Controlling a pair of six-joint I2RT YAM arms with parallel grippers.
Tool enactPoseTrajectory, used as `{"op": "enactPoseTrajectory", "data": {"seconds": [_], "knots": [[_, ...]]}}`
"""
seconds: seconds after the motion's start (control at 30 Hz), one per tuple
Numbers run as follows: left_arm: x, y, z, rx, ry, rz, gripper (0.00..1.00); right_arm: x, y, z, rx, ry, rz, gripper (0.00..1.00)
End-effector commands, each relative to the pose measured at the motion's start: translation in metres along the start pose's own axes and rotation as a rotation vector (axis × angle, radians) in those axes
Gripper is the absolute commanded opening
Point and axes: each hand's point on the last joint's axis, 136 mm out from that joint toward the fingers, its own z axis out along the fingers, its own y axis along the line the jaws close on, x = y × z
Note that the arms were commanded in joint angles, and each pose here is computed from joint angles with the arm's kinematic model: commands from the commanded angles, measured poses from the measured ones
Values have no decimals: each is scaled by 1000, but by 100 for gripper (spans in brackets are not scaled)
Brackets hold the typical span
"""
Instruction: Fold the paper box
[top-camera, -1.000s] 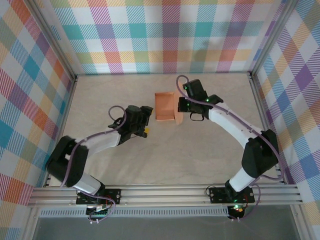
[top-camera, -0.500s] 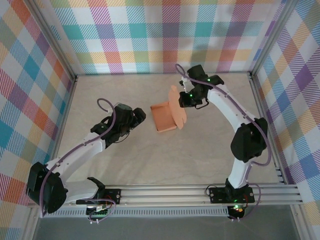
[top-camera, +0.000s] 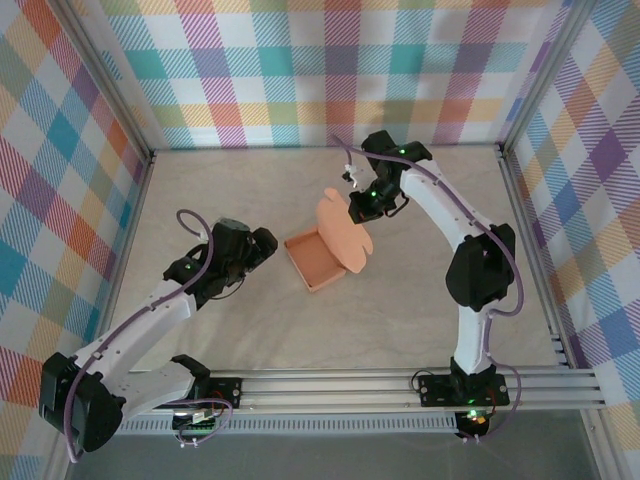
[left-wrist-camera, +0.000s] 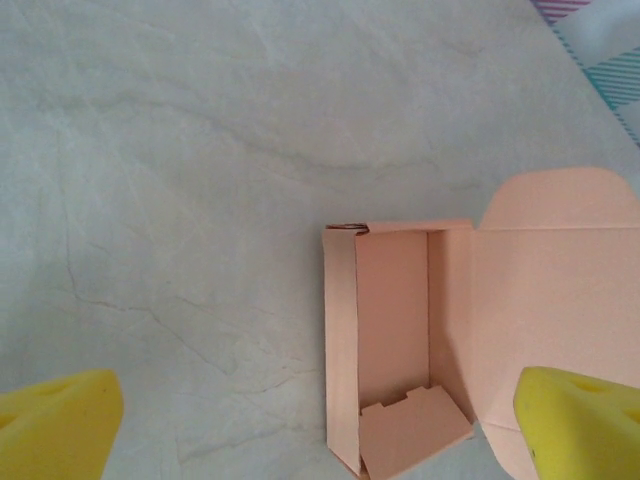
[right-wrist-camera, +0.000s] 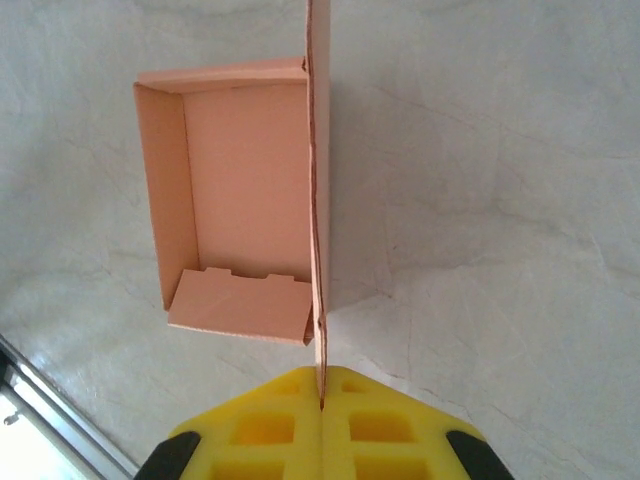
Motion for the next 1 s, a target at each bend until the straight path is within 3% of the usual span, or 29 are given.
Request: {"op": "enactPoseTrajectory", "data": {"seconds": [0.0,0.1,0.2,0.23,0.27,0.33,0.4,0.57,0.73,0.97], "knots": [[4,12,2,-29,11,-24,100,4,5,4,-5,34,-48,0],[7,16,8,-27,17,-32,100,-6,1,4,23,-17,-16,2],[7,21,13,-30,20,-39,100,-18,-3,0,47,-86,15,27],[6,22,14,-24,17,-43,100,-24,-5,-1,61,-123,28,48],[5,22,15,-19,14,-44,100,-27,-6,-3,67,-146,38,58],[-1,23,19,-9,10,-50,100,-36,-4,-15,76,-214,74,73],[-7,23,24,1,11,-51,100,-40,-2,-27,76,-278,101,81],[-29,18,52,5,57,-46,100,-35,0,-54,95,-441,147,87],[-42,1,105,30,157,-24,100,-13,15,-82,17,-632,162,88],[-36,-25,165,74,298,-19,86,58,29,-75,-52,-668,173,88]]}}
